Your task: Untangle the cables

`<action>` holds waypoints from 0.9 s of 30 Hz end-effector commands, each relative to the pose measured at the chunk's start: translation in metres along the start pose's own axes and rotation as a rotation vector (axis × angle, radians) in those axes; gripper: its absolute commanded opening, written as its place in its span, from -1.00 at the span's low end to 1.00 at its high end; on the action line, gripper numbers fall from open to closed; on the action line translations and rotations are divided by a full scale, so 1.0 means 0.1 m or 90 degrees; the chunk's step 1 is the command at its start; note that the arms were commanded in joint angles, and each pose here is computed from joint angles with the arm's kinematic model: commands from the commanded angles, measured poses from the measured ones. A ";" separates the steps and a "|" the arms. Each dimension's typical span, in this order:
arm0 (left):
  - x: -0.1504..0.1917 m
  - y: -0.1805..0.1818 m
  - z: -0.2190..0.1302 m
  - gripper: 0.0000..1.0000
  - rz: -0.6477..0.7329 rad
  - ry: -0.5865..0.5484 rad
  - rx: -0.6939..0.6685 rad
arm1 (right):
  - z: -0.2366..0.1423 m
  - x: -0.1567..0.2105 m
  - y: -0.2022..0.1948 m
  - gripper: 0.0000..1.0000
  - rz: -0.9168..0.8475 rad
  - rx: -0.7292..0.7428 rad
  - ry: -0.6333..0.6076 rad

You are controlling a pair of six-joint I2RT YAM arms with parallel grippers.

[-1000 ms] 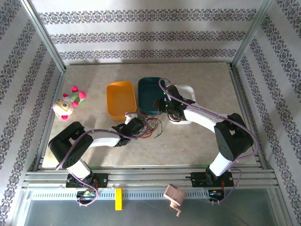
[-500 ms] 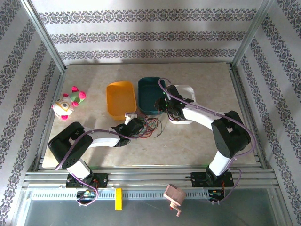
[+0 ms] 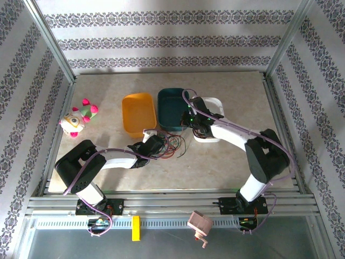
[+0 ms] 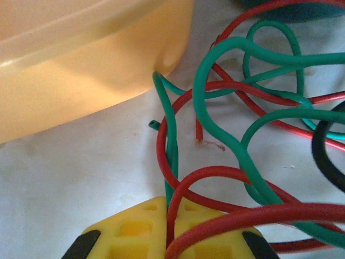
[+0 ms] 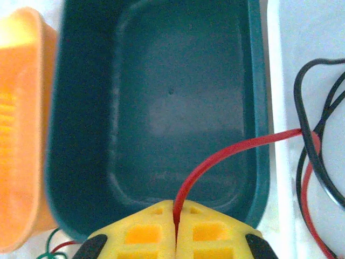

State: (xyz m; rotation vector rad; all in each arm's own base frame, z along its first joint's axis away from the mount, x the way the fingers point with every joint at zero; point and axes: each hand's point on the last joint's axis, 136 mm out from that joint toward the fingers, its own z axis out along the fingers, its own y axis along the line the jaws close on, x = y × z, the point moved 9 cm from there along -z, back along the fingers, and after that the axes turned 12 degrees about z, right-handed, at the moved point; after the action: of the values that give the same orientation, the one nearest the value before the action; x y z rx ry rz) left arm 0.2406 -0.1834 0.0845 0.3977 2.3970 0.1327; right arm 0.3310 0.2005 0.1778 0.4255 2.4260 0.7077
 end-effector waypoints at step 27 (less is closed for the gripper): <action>0.22 0.05 0.08 -1.00 0.040 0.070 -0.001 | -2.29 -0.63 0.16 -1.00 -0.016 -0.200 -0.435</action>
State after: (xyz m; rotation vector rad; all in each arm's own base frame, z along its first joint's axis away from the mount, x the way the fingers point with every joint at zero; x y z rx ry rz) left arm 0.2410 -0.1835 0.0846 0.4151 2.3950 0.1348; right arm 0.2488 0.0998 0.3604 0.4578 1.7049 0.7672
